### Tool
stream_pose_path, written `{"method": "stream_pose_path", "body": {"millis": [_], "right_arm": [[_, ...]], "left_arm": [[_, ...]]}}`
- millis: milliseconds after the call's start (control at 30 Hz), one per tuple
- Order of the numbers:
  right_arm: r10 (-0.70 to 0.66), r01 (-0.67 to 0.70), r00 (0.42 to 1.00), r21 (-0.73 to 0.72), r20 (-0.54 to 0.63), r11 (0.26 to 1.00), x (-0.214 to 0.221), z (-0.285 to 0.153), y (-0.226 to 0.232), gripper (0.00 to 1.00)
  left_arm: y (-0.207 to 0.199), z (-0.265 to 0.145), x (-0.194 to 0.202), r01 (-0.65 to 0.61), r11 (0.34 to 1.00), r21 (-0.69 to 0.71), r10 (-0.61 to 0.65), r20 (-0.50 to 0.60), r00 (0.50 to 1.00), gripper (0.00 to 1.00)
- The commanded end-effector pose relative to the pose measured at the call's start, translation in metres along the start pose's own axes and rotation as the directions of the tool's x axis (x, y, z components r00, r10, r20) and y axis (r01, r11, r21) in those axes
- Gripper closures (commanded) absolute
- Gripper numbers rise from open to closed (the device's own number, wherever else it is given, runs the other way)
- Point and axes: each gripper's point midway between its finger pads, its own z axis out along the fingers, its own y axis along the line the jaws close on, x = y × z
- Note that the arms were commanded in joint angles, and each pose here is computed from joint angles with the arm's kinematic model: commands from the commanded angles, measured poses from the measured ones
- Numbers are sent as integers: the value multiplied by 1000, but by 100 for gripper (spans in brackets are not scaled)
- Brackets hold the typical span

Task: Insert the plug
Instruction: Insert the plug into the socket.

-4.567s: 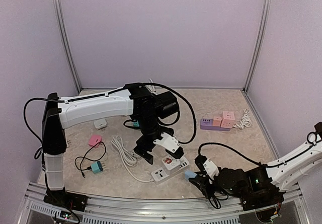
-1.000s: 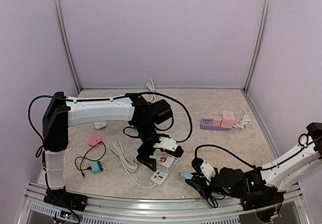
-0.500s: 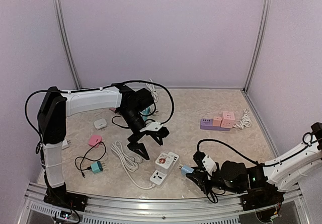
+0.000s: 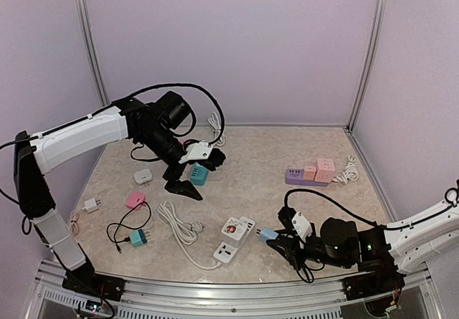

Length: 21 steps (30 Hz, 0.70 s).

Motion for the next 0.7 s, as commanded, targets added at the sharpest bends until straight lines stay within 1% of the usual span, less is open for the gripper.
{"method": "stream_pose_path", "body": {"millis": [0,67,100,133,167,233,267,333,367,400,500,600,667], "right_arm": [[-4,5,1000,-51,8,999,-14,-5,6,100],[-10,10,1000,-49,1,999,-15,-5,4,100],[-15,14,1000,-40,-4,999,-15,-4,1,100],[-16,16,1000,-31,-6,999,-15,-4,-1,100],[-17,17,1000,-25,-5,1000,-17,-3,-4,100],[-23,23,1000,-31,1,999,-19,-3,-4,100],[-31,31,1000,-34,4,999,-20,-3,-5,100],[-38,38,999,-27,4,999,-20,-3,-8,100],[-31,31,1000,-21,1,999,-21,-3,-10,100],[-22,22,1000,-11,-3,1000,-22,-4,-12,100],[12,-12,999,7,-33,1000,-20,-4,-15,100],[31,-31,998,16,-55,999,-14,-1,-16,100],[29,-28,998,18,-60,999,-13,2,-15,100]], "left_arm": [[0,-37,10,6,999,-36,-10,-105,994,5],[-20,-50,31,-70,997,-28,64,-176,982,5],[-30,-46,43,-100,995,-21,94,-186,978,5],[-40,-44,43,-122,991,-56,112,-153,982,4],[-39,-33,38,-109,988,-107,99,-96,990,3],[-31,-14,5,-54,976,-209,73,83,994,2],[-23,-7,-13,-45,971,-235,89,180,980,1],[-9,5,-32,-3,970,-244,87,334,938,1],[-7,17,-33,-4,978,-207,86,390,917,1],[-11,25,-29,-15,986,-166,84,416,905,1],[-33,52,-9,-44,999,-3,40,464,885,1],[-39,65,-3,-10,998,66,-26,512,858,1],[-34,67,-8,27,995,101,-79,561,824,1]]}}
